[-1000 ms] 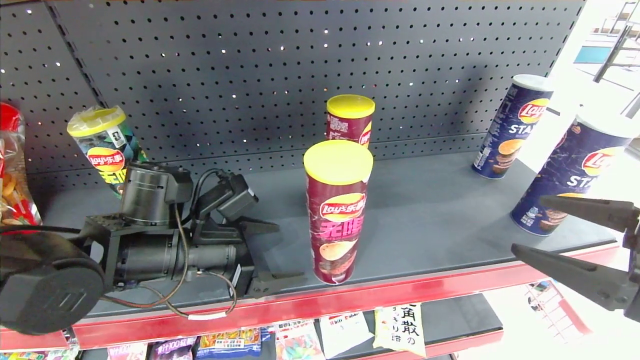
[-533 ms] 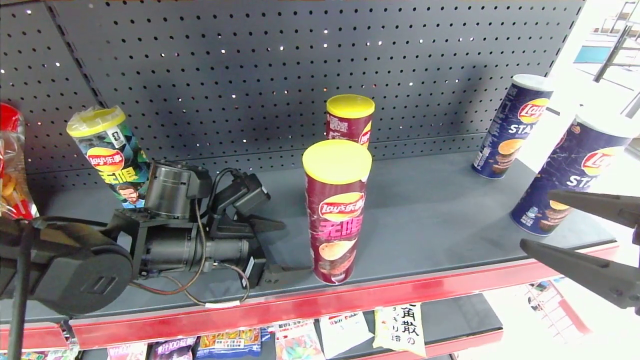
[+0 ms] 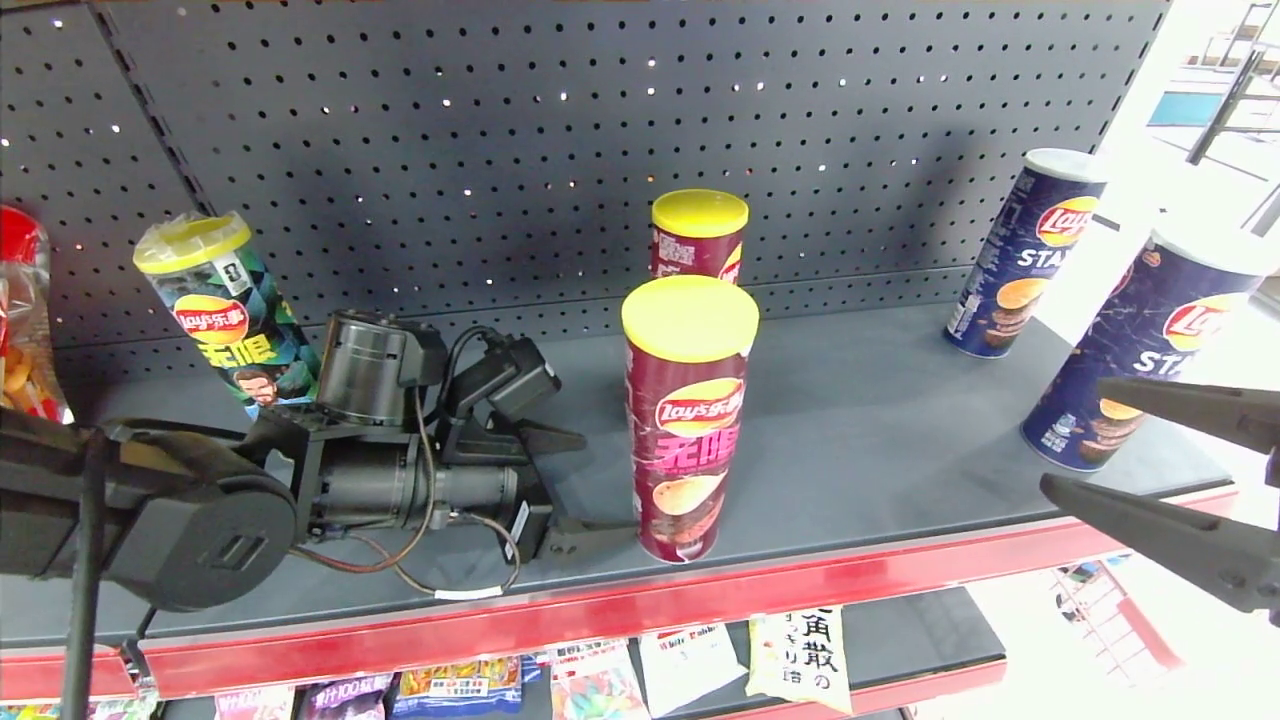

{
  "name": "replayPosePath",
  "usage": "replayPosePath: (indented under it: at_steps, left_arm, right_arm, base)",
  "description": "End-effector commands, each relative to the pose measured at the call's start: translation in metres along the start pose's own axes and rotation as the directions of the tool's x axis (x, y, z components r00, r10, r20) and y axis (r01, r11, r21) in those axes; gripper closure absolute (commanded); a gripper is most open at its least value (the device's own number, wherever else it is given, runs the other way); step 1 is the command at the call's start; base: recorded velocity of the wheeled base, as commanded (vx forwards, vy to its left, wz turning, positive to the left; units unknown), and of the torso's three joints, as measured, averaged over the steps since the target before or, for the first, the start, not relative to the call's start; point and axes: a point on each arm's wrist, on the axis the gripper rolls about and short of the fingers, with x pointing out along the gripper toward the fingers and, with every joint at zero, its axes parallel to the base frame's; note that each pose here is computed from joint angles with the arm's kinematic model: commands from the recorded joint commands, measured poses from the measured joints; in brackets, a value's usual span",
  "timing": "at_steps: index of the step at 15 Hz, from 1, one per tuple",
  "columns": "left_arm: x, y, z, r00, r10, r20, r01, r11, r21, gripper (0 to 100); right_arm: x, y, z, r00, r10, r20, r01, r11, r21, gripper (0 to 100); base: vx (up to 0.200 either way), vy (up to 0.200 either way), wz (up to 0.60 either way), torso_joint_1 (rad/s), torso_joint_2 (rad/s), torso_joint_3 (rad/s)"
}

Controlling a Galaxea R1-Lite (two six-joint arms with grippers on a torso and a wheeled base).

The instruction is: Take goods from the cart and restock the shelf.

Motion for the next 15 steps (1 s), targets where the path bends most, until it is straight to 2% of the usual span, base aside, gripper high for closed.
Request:
replayPosePath:
  at_steps: [1, 7, 11, 12, 13, 14, 15]
  left_arm:
    - [0.002, 0.001, 0.001, 1.000, 0.000, 0.001, 0.000, 1.000, 0.001, 0]
    - [0.009, 0.007, 0.006, 1.000, 0.002, 0.013, -0.002, 1.000, 0.009, 0]
    - [0.001, 0.002, 0.005, 1.000, 0.006, 0.012, -0.006, 1.000, 0.008, 0]
    - [-0.016, -0.007, 0.005, 0.999, 0.044, 0.018, -0.044, 0.999, 0.015, 0]
    - [-0.025, -0.012, 0.005, 0.997, 0.071, 0.018, -0.071, 0.997, 0.014, 0]
    - [-0.056, -0.021, 0.005, 0.981, 0.190, 0.034, -0.191, 0.982, 0.013, 0]
    - [-0.081, -0.028, 0.006, 0.956, 0.289, 0.055, -0.289, 0.957, 0.002, 0]
  right_arm:
    - [0.001, 0.000, 0.000, 1.000, 0.001, -0.002, -0.001, 1.000, 0.000, 0]
    - [0.001, 0.000, 0.000, 1.000, 0.001, -0.002, -0.001, 1.000, 0.001, 0]
    - [0.002, 0.000, -0.003, 1.000, 0.003, -0.017, -0.003, 1.000, 0.004, 0]
    - [0.002, 0.001, -0.009, 0.999, 0.005, -0.033, -0.005, 1.000, 0.008, 0]
    - [0.001, 0.001, -0.014, 0.999, 0.003, -0.048, -0.002, 1.000, 0.013, 0]
    - [-0.006, 0.003, -0.031, 0.995, -0.048, -0.085, 0.049, 0.999, 0.014, 0]
    - [-0.013, 0.006, -0.042, 0.991, -0.088, -0.103, 0.090, 0.996, 0.010, 0]
  base:
    - [0.000, 0.000, 0.00, 0.000, 0.00, 0.000]
    - [0.000, 0.000, 0.00, 0.000, 0.00, 0.000]
    - [0.000, 0.000, 0.00, 0.000, 0.00, 0.000]
    - [0.000, 0.000, 0.00, 0.000, 0.00, 0.000]
    - [0.000, 0.000, 0.00, 0.000, 0.00, 0.000]
    - [0.000, 0.000, 0.00, 0.000, 0.00, 0.000]
    - [0.000, 0.000, 0.00, 0.000, 0.00, 0.000]
